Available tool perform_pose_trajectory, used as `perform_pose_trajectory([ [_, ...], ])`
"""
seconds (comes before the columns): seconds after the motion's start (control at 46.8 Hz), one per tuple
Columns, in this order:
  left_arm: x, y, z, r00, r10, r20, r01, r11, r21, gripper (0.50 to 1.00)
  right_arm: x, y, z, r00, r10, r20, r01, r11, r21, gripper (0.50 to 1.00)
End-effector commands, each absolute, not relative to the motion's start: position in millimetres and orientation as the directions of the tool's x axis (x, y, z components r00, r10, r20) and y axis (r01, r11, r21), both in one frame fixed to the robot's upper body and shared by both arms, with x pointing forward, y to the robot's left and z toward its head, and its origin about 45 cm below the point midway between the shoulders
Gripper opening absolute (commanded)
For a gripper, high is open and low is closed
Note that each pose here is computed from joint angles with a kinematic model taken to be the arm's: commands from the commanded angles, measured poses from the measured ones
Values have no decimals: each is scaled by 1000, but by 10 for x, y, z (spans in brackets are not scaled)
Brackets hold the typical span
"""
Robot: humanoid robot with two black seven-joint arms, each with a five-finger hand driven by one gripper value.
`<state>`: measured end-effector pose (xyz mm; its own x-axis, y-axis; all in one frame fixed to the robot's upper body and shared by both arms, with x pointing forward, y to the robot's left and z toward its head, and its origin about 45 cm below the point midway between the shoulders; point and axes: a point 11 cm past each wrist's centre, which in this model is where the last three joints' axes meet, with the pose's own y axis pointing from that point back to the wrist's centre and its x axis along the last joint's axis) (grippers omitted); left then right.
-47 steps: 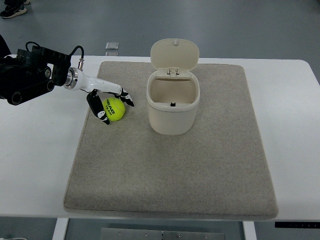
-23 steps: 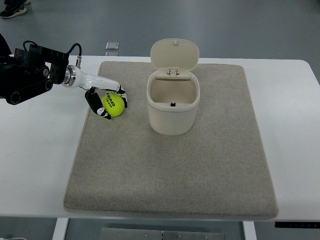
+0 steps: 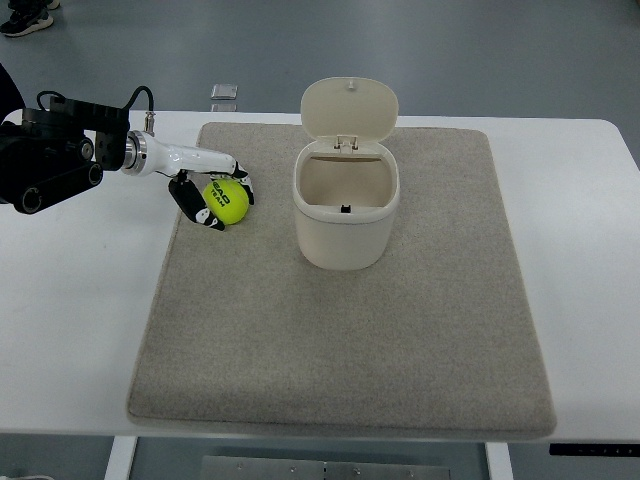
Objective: Put tennis ball into box with left hand
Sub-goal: 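Close the left hand fingers to grasp the tennis ball, then lift the tennis ball up off the mat with the left hand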
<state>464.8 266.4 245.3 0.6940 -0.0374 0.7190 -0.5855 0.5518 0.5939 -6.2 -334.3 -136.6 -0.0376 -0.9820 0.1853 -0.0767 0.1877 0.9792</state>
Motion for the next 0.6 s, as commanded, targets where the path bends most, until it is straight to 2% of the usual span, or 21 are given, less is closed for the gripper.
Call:
perform_pose_trajectory([
  [0.0,4660,2658,2479,708,65,703,-603,573,555,645,-65,-3342,-1366,-38,-982,184,-76,187,979,901],
  [0.128,4669,2669,2526,723,193,663,-624,594,508,647,-65,-3343,-1366,-38,-982,186,-76,188,979,901],
  [0.256,4647,2843,2550,736,336,588,-650,593,475,649,-65,-3343,-1366,-38,-982,186,-76,188,979,901],
  [0.577,4538,3220,2693,744,456,489,-662,606,441,656,-65,-3342,-1366,-38,-982,184,-76,187,979,901],
])
